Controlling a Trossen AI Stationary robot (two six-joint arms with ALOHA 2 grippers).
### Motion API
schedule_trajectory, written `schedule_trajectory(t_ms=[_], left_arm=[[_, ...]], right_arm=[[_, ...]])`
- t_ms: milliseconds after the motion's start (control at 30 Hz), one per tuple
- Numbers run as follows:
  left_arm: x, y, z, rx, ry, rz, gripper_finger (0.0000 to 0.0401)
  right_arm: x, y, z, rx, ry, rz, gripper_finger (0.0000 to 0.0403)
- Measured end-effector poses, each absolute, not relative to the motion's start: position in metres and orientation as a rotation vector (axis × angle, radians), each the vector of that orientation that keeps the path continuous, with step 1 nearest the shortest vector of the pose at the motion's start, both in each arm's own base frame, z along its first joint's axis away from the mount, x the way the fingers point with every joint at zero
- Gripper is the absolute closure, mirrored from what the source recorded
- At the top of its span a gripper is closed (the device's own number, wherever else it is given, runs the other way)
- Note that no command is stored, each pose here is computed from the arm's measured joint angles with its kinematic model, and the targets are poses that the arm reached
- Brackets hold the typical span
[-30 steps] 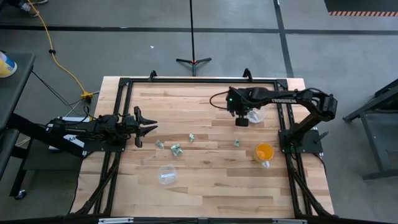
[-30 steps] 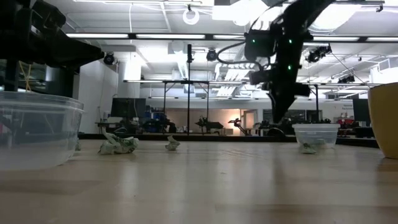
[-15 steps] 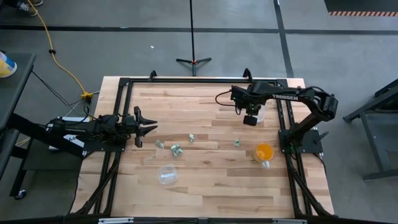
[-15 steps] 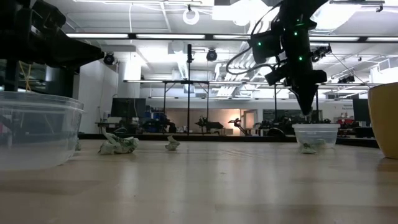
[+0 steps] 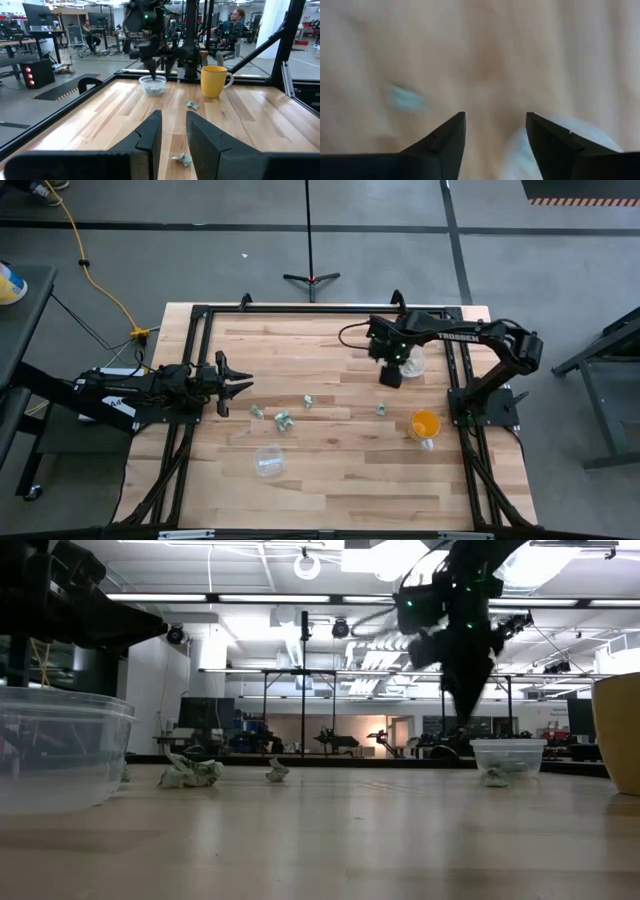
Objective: Pick and place Stevia / Truvia into bins
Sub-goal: Put the stevia packet into the circular container
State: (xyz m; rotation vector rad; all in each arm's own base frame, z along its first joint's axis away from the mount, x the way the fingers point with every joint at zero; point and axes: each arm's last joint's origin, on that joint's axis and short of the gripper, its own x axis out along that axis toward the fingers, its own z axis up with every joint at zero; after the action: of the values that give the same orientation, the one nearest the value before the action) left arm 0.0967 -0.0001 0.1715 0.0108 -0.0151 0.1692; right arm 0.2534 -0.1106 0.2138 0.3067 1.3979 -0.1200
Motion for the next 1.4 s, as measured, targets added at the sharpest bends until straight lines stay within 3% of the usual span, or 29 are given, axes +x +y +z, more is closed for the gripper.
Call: schedule_trajectory(t_ms=[133,367,567,767,1033,1400], left_arm=[[0.097,0.0,0.172,0.011,-0.015,0.169,0.0279],[0.097,0.0,0.172,0.01,-0.016,0.169,0.0279],[0.097,0.0,0.171,0.011,-0.015,0.169,0.0279],[0.097,0.0,0.172,0.011,-0.015,0.169,0.0279],[0.097,0.0,0.172,0.01,-0.016,0.172,0.0279],[0.097,0.0,0.171,0.01,-0.016,0.175,0.0279]], right_arm=[[0.272,-0.089,0.216,0.238,1.279,0.07,0.0206],[0.28,-0.037,0.215,0.05,1.354,0.191,0.0204],[0.278,-0.008,0.2,-0.102,1.384,0.176,0.0203],[0.264,-0.003,0.174,-0.052,1.442,0.152,0.0202],[0.263,-0.003,0.151,-0.08,1.328,0.17,0.0207],[0.258,-0.006,0.147,-0.083,1.352,0.163,0.0208]])
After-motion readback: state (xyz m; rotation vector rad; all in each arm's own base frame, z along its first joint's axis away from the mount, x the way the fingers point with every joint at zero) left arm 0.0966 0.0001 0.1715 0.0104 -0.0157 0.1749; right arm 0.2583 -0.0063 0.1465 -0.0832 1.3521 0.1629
